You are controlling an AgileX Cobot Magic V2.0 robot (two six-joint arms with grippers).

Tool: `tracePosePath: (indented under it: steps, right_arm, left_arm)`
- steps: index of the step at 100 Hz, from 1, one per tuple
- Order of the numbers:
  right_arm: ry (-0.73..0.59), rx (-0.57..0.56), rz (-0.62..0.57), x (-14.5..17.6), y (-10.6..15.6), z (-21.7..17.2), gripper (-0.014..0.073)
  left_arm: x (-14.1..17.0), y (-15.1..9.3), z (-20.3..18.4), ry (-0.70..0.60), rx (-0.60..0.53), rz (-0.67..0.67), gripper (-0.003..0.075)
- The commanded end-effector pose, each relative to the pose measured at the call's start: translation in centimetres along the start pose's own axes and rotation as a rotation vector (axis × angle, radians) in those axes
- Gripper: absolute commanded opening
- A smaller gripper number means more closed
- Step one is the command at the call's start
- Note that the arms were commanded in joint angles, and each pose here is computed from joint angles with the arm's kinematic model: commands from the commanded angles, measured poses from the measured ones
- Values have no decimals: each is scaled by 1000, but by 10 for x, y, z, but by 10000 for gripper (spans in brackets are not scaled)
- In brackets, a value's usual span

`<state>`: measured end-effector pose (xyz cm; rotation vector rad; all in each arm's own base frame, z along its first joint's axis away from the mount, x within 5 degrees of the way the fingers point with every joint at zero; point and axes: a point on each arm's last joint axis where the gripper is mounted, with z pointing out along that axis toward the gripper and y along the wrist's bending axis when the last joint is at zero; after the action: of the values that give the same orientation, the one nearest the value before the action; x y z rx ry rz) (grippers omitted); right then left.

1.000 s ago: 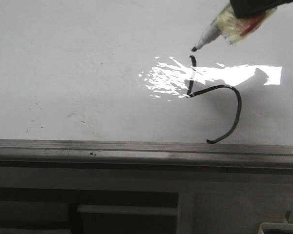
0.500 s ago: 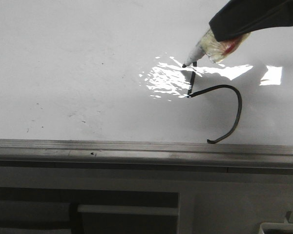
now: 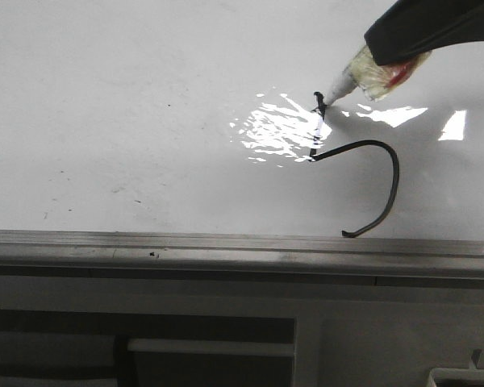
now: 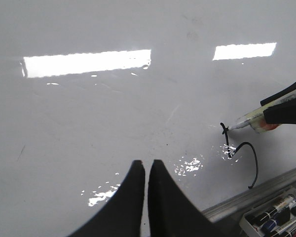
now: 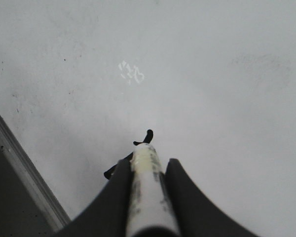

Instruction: Write number 5 on whiteboard

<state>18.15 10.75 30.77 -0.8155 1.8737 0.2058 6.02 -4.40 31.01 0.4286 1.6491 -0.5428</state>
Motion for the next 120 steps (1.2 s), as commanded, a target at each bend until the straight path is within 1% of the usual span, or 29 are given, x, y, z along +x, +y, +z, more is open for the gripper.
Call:
tracePosePath:
  steps: [1,19,29,55,78,82,89,94,98,99,101,102,103,106,107,114,115,116,120]
  right_arm:
    - [-84,44,-12,-15,-7,-7,-42]
    - [-77,56,-6,-13,-9,-7,-42]
    - [-53,77,8,-9,-15,-8,-42]
    - [-14,177,64,0,-35,-34,-42]
    - [-7,185,69,6,-35,-37,-42]
    - [-20,179,73,4,-33,-39,-42]
    - [-89,162,82,-9,-29,-50,-42]
    - [-151,144,76,-20,-24,-61,-42]
    - [-192,121,60,-27,-19,-69,-42]
    - [-200,116,57,-29,-18,-70,-42]
    - [-218,102,48,-32,-15,-73,-42]
    - [-227,92,43,-34,-13,-75,-42]
    - [-231,86,40,-34,-12,-75,-42]
    - [-246,64,30,-38,-9,-77,-42]
    - [-248,50,26,-38,-6,-77,-42]
    - [-249,-22,-6,-41,5,-74,-42]
    - [-245,-30,-14,-41,7,-73,-42]
    - [-243,-46,-22,-41,9,-72,-42]
    - [-204,-102,-67,-40,18,-64,-42]
  left_arm:
    - [-15,0,-1,-94,-6,-22,-20]
    - [-15,0,-1,-94,-6,-22,-20]
    - [-15,0,-1,-94,-6,-22,-20]
    - [-15,0,-1,-94,-6,-22,-20]
    - [-15,0,-1,-94,-6,-22,-20]
    - [-15,0,-1,-96,-7,-22,-20]
    - [-15,0,-1,-97,-5,-22,-13]
    - [-15,-1,-1,-93,0,-37,22]
    - [-14,-1,-1,-88,5,-49,82]
    - [-14,-1,-1,-84,6,-49,108]
    - [-13,-1,0,-74,7,-50,137]
    - [-13,-1,1,-67,8,-52,184]
    - [-13,-1,1,-65,8,-55,184]
    - [-11,-1,3,-41,10,-53,269]
    - [-12,-1,4,-34,10,-53,287]
    - [-11,-2,12,47,19,9,449]
    - [-11,-2,13,56,20,18,449]
    - [-11,-3,15,72,24,33,478]
    - [-13,-4,21,113,42,76,507]
